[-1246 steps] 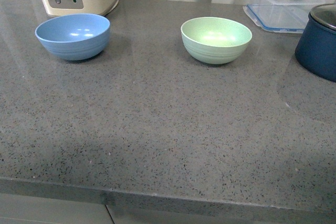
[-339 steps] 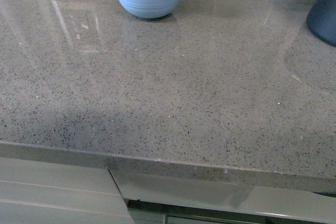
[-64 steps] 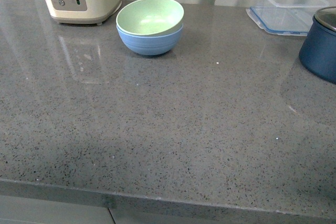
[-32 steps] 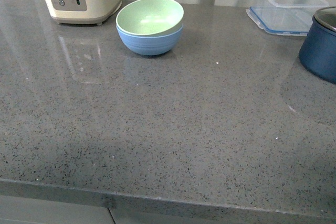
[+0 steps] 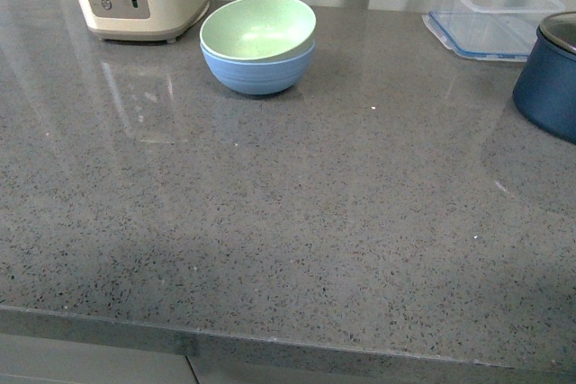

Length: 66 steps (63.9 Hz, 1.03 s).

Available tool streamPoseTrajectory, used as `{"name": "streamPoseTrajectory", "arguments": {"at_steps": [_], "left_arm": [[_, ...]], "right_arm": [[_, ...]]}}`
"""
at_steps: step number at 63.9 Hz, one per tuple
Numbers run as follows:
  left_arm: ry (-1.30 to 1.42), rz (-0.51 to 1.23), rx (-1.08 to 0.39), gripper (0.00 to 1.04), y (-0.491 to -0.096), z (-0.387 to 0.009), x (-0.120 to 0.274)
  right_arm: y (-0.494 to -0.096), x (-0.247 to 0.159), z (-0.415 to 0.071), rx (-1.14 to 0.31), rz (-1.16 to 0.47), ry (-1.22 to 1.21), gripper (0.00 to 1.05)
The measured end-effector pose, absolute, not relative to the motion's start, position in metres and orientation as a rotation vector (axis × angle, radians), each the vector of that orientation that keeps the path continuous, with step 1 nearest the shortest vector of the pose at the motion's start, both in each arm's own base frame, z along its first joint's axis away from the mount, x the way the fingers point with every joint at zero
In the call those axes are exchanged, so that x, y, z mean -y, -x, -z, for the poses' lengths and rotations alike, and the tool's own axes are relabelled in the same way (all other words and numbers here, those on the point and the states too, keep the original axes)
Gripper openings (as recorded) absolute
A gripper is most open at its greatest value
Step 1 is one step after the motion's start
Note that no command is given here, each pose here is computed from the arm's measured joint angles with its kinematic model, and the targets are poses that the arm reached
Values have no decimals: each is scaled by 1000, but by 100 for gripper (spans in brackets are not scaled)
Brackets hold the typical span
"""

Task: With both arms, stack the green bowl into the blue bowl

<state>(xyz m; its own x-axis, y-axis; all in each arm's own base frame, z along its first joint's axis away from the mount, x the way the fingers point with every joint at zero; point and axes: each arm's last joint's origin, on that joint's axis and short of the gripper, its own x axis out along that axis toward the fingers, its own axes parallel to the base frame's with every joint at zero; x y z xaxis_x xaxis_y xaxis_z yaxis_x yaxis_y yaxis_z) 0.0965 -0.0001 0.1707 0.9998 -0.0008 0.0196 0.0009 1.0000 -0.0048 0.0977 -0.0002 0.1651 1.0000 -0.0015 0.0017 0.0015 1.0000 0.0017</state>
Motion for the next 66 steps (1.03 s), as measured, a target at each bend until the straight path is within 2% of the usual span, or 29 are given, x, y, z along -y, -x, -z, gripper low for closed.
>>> {"name": "streamPoseTrajectory", "arguments": {"at_steps": [8,12,40,42,47,66], "left_arm": [[5,1,20,98,-96,-171,0],[5,1,20,98,-96,-171,0],[5,1,20,98,-96,-171,0],[5,1,20,98,-96,-171,0],[5,1,20,98,-96,-171,0],[5,1,20,98,-96,-171,0]], "right_arm": [[-98,0,-165,2,2,0,2],[-98,0,-165,2,2,0,18],[-98,0,-165,2,2,-1,94],[-98,0,-165,2,2,-2,97],[-98,0,-165,2,2,-1,94],[-98,0,-165,2,2,-1,95]]}}
